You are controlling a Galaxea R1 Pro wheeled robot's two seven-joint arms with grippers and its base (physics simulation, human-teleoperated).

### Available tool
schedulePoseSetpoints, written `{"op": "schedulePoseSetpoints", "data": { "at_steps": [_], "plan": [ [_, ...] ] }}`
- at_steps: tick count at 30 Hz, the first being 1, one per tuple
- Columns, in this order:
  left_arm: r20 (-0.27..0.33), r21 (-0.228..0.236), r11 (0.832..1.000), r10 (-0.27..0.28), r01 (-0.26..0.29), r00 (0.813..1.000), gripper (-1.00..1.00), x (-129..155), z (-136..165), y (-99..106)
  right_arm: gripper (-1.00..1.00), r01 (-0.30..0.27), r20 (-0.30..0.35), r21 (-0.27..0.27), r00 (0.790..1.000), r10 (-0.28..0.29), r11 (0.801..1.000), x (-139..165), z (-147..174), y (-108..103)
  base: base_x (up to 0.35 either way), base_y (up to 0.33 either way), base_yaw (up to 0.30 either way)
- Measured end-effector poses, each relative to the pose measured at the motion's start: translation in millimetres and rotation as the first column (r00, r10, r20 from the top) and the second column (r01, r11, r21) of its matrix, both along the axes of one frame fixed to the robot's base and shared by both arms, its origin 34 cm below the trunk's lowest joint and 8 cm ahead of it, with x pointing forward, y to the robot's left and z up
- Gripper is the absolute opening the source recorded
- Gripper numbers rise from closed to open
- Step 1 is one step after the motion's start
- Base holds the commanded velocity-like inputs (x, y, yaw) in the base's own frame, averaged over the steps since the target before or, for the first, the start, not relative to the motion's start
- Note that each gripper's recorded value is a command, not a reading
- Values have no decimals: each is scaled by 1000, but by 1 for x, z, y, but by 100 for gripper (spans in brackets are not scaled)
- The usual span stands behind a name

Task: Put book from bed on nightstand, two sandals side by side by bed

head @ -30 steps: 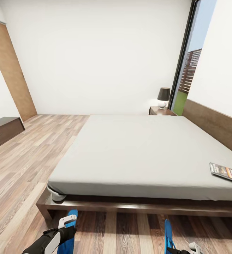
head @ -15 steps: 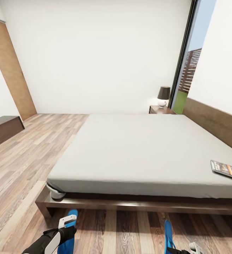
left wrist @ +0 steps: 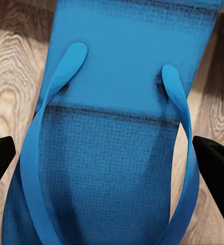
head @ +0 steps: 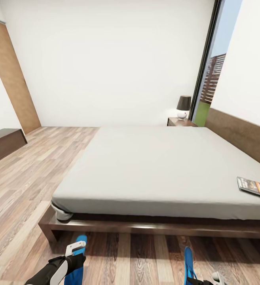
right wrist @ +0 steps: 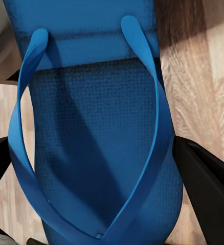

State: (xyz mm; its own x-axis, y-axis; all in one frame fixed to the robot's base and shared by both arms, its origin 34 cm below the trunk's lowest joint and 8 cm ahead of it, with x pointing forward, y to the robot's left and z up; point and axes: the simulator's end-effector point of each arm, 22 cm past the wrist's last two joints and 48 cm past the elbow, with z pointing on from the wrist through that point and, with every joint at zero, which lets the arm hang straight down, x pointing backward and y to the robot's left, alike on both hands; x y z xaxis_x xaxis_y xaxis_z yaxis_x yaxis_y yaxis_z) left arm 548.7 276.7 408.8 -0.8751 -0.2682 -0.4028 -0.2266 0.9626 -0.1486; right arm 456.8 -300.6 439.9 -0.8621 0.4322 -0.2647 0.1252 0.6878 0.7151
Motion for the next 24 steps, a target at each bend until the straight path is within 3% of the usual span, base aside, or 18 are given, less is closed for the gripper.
{"op": "schedulePoseSetpoints", "data": {
  "at_steps": [24],
  "plan": [
    [1,1,1000,-1,1,1000,-100,-9,-50,0,-100,0,1,0,1000,0,1000,-9,-50,0,0,0,0]
  ]
}}
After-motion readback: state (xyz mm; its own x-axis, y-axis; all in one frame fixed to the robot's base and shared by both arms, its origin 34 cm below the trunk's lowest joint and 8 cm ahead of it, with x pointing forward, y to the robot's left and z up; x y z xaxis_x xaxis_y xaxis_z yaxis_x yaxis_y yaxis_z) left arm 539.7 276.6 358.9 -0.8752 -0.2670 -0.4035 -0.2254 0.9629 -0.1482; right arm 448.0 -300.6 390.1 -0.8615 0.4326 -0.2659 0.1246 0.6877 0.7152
